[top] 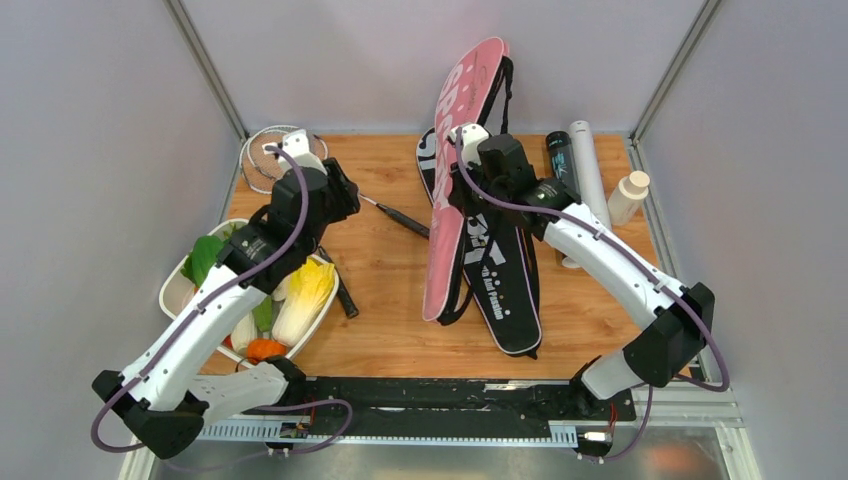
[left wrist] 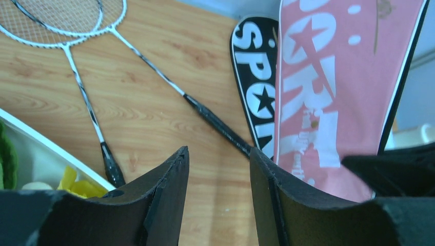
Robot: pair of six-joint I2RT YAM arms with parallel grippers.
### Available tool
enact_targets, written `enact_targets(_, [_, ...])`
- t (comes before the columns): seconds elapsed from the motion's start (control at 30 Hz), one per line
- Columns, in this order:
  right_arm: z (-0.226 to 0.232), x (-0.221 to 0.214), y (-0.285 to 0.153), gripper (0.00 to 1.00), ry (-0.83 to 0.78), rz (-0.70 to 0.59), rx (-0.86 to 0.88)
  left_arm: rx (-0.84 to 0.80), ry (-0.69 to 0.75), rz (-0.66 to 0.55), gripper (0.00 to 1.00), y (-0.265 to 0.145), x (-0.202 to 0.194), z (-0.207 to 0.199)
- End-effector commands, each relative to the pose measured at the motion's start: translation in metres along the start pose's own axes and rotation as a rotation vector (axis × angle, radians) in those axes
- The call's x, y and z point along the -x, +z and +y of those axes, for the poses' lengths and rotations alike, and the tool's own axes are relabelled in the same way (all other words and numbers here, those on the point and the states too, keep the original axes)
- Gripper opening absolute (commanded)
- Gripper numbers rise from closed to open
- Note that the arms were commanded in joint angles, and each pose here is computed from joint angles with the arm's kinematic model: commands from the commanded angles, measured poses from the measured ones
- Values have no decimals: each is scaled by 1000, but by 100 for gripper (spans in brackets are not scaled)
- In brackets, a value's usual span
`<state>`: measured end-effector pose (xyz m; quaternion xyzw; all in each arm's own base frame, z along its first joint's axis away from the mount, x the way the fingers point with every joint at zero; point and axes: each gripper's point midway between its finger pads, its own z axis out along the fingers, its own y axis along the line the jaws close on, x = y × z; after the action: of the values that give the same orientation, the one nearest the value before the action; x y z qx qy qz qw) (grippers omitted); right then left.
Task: Pack up the badminton gear
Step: Pick up the racket bag from the center of the board, then zip the racket bag at the center of the board.
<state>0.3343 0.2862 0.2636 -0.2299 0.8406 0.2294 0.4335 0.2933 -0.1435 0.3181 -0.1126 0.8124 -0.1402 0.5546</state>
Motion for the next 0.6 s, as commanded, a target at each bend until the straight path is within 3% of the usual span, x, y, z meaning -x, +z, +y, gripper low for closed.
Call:
enact_targets(0.0, [-20,55,-51,0,-307,-136,-123,38,-38,-73,55,-1,45,2])
enact_targets(0.4, [-52,72,-100,0,-626,-150,-309,91,-160,-119,55,12,84,16])
enact_targets(0.57, [-63,45,-91,0,-674,-95,-329,153,-239,-102,55,29,83,32])
